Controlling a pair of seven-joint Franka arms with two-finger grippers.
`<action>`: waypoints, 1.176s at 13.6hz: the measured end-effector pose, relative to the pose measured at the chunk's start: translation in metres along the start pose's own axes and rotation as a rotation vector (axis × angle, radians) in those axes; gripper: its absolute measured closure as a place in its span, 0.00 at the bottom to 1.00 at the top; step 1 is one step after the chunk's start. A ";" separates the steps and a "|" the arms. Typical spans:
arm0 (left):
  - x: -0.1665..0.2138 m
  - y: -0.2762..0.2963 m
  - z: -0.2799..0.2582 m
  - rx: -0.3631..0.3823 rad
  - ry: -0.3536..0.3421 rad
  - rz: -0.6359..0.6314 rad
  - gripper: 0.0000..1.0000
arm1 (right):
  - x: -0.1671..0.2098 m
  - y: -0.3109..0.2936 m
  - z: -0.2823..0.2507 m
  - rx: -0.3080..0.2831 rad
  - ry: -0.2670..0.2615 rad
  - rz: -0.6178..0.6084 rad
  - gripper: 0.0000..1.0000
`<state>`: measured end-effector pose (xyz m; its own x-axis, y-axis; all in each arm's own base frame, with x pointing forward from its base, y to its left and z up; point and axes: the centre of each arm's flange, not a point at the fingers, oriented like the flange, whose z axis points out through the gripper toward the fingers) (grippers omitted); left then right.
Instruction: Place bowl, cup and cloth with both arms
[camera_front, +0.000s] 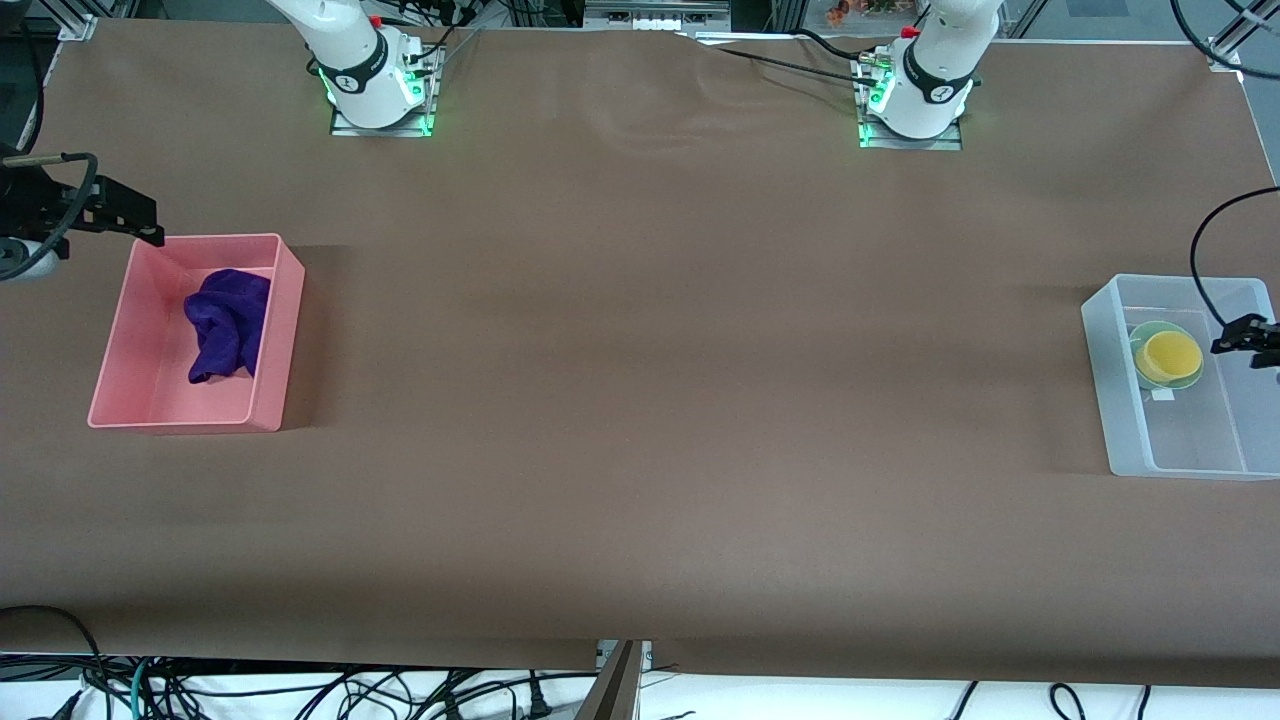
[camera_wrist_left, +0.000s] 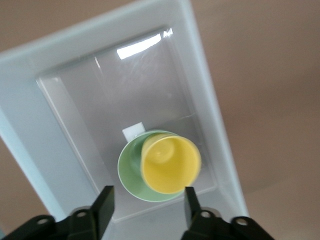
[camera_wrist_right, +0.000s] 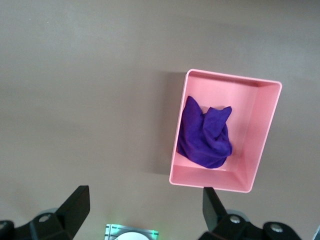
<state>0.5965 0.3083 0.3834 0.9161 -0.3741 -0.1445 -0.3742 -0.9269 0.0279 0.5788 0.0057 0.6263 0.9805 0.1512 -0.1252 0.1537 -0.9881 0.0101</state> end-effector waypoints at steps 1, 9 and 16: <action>0.011 0.024 -0.036 0.023 0.016 0.018 0.18 | -0.001 0.000 0.000 0.002 -0.006 0.005 0.00; 0.071 0.251 -0.208 0.077 0.040 -0.080 0.00 | 0.006 0.004 0.009 0.005 -0.023 0.009 0.00; 0.091 0.289 -0.200 -0.016 0.037 -0.113 0.00 | 0.006 0.005 0.009 0.005 -0.022 0.012 0.00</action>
<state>0.6007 0.0004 0.5764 0.9569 -0.2682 -0.1114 -0.2666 -0.9634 0.0294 0.5839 0.0011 0.6168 0.9794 0.1387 -0.1466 0.1412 -0.9900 0.0067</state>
